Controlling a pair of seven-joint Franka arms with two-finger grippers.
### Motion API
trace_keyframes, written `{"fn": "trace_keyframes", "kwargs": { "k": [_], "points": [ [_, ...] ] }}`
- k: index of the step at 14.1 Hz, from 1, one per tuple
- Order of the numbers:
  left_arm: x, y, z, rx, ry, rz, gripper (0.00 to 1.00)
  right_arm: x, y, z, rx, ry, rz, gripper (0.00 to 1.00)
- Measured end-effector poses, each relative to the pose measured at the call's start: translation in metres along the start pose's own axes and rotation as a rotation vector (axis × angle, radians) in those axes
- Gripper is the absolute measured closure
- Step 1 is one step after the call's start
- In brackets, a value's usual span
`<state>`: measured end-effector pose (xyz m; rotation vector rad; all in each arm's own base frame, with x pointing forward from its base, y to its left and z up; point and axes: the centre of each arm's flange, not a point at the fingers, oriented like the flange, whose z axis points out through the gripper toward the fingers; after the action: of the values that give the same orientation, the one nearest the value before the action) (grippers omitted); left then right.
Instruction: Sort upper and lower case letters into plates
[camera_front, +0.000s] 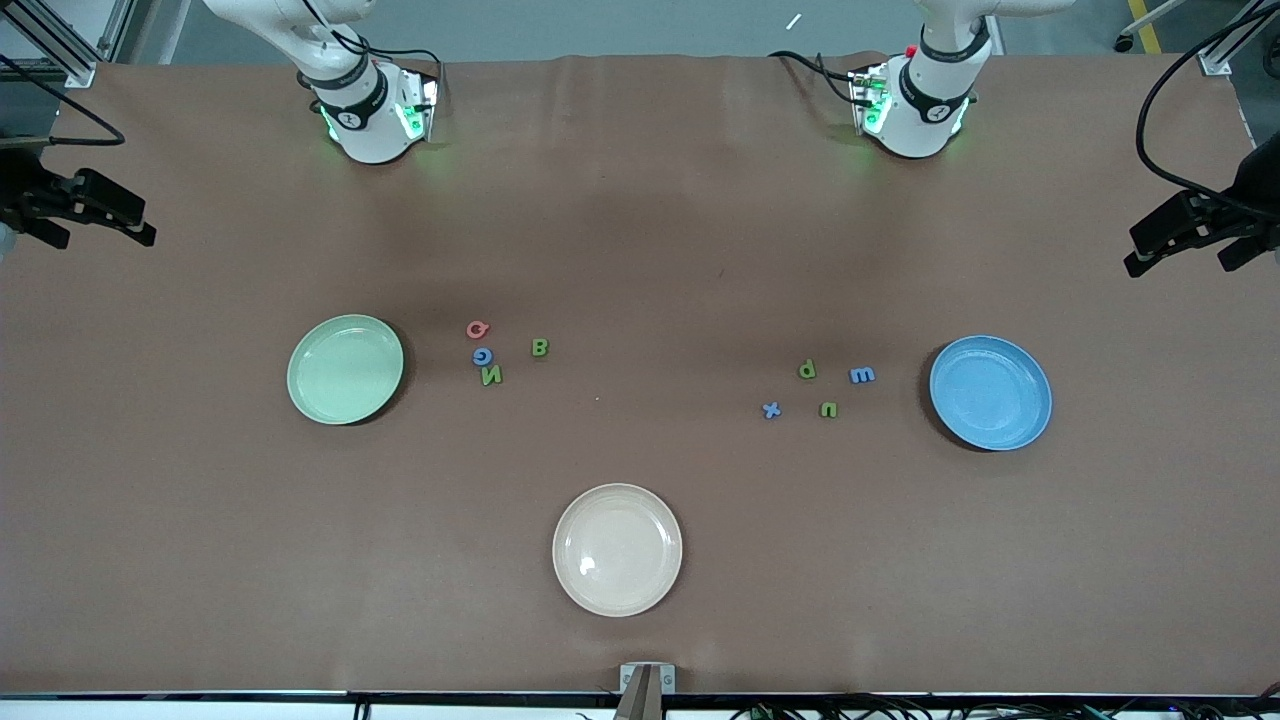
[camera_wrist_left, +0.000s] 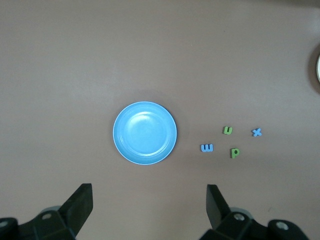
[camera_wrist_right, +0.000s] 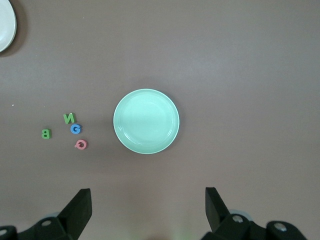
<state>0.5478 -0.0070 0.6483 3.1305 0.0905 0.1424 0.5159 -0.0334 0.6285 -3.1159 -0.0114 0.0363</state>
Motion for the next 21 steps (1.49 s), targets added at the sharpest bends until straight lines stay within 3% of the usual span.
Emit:
{"fn": "trace_keyframes", "kwargs": {
  "k": [9, 12, 18, 21],
  "points": [
    [0.0, 0.001, 0.0, 0.0, -0.002, -0.002, 0.0, 0.003, 0.001, 0.001, -0.001, 0.015, 0.001, 0.0],
    [0.002, 0.005, 0.017, 0.003, -0.036, -0.001, 0.0, 0.005, 0.002, 0.004, -0.001, 0.011, 0.003, 0.0],
    [0.038, 0.065, 0.144, 0.029, -0.189, -0.081, 0.0, 0.006, 0.002, 0.009, -0.001, 0.001, 0.004, 0.0],
    [0.048, 0.106, 0.22, 0.022, -0.184, -0.163, 0.0, 0.006, 0.002, 0.009, 0.0, 0.001, 0.004, 0.0]
  ]
}}
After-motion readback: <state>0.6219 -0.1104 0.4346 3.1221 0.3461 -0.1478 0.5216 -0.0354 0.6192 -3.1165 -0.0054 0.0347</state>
